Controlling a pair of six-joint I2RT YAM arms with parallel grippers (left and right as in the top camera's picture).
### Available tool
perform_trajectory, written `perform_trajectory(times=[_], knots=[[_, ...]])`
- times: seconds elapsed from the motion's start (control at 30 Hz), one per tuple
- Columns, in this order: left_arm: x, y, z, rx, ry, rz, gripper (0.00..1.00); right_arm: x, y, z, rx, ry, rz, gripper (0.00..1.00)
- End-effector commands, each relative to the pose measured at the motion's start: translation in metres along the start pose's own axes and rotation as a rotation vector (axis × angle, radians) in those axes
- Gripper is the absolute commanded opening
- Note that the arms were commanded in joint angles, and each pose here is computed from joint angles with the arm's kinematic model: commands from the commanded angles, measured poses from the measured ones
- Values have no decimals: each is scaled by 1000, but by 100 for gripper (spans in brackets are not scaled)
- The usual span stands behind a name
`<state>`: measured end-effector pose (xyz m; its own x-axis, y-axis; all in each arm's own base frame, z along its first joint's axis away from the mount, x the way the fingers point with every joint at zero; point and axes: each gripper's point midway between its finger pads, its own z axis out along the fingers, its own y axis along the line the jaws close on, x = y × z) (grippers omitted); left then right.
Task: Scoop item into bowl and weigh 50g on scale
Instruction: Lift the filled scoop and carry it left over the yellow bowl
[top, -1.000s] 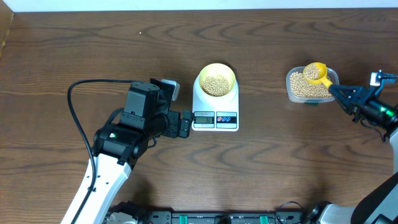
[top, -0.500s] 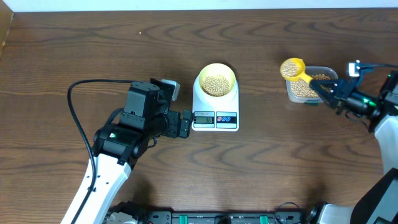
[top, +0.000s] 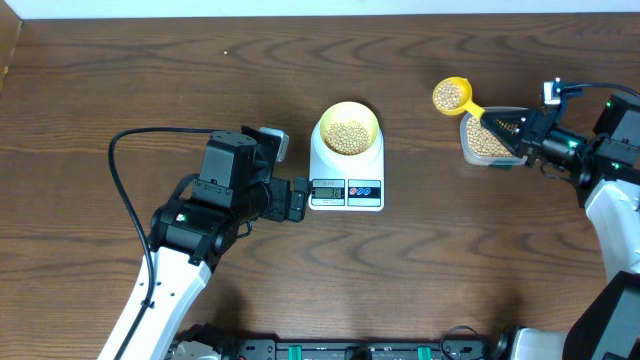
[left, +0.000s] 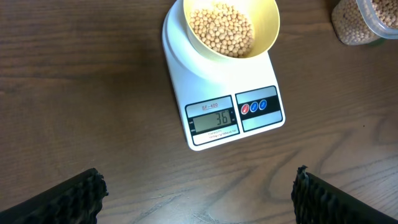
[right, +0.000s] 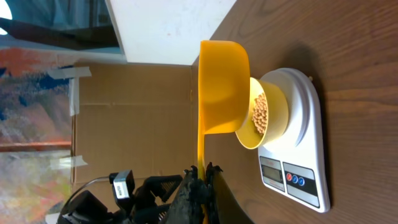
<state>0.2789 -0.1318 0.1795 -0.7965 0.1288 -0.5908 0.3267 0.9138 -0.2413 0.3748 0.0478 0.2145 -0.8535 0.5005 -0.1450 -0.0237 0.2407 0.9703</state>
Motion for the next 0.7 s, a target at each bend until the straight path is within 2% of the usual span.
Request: perform_trajectory(times=[0.0, 0.13, 0.67], knots=[[0, 1, 0, -6, -2, 18, 98, 3, 1, 9, 6, 16, 29, 1], [0, 1, 0, -6, -2, 18, 98, 6, -1, 23, 39, 14, 66, 1], [0, 1, 0, -6, -2, 18, 98, 23, 32, 90, 31, 10, -29, 1]])
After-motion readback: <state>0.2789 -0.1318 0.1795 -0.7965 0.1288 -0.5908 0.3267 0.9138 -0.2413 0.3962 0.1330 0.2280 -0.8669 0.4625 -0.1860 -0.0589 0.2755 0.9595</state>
